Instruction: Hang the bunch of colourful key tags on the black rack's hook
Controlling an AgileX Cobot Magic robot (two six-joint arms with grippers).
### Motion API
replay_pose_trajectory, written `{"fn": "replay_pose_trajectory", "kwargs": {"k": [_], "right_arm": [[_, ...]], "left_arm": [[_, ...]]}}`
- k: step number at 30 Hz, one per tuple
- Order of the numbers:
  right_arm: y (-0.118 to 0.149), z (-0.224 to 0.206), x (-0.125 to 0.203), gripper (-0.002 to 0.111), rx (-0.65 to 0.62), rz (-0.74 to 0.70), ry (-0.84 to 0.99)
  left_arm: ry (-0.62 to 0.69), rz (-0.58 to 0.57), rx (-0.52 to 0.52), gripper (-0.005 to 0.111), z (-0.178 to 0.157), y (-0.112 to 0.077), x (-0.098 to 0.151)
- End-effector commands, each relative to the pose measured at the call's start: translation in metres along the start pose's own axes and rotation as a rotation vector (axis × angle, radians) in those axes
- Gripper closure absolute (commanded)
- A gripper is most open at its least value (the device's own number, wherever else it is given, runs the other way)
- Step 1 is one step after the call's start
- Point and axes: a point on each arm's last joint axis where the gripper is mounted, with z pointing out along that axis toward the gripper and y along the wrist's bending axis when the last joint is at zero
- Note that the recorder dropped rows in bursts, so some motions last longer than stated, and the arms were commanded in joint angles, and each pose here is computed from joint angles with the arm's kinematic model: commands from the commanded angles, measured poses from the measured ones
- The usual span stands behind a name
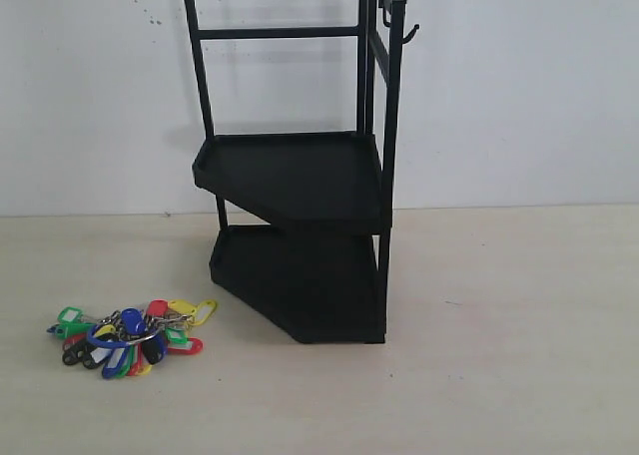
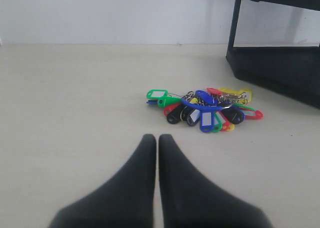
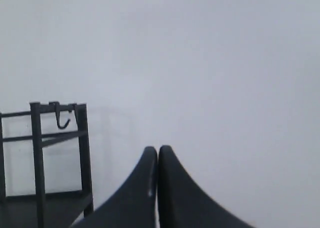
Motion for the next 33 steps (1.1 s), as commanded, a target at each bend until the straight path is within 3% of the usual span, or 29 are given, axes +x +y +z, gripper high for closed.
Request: {"fn": "replay_pose_trajectory", "kwargs": {"k": [1, 5, 9, 12, 23, 28, 33], "right_arm": [[0.006, 0.010, -0.041, 0.109, -0.015, -0.098, -0.005], [0.014, 0.043, -0.064, 0.109, -0.060, -0.120, 0.296], [0.019, 0.069, -0.051, 0.109, -0.095, -0.118, 0.651], [0.019, 0.085, -0.037, 0.109, -0.096, -0.111, 0.785], [0.016, 0.111, -0.008, 0.109, -0.070, -0.076, 0.885], [0.019, 0.127, -0.004, 0.109, -0.005, 0.156, 0.808], [0.020, 0.140, 0.017, 0.109, 0.026, 0.271, 0.862]], "left_arm": [[-0.017, -0.018, -0.002, 0.102, 0.000, 0.000, -0.002], [-0.017, -0.018, -0.002, 0.102, 0.000, 0.000, -0.002], [-0.017, -0.018, -0.002, 0.102, 0.000, 0.000, -0.002], [-0.017, -0.018, -0.002, 0.102, 0.000, 0.000, -0.002], [-0.017, -0.018, -0.002, 0.102, 0.000, 0.000, -0.002], [-0.017, -0.018, -0.002, 0.102, 0.000, 0.000, -0.002], [-0.017, -0.018, -0.002, 0.102, 0.000, 0.000, -0.002]]}}
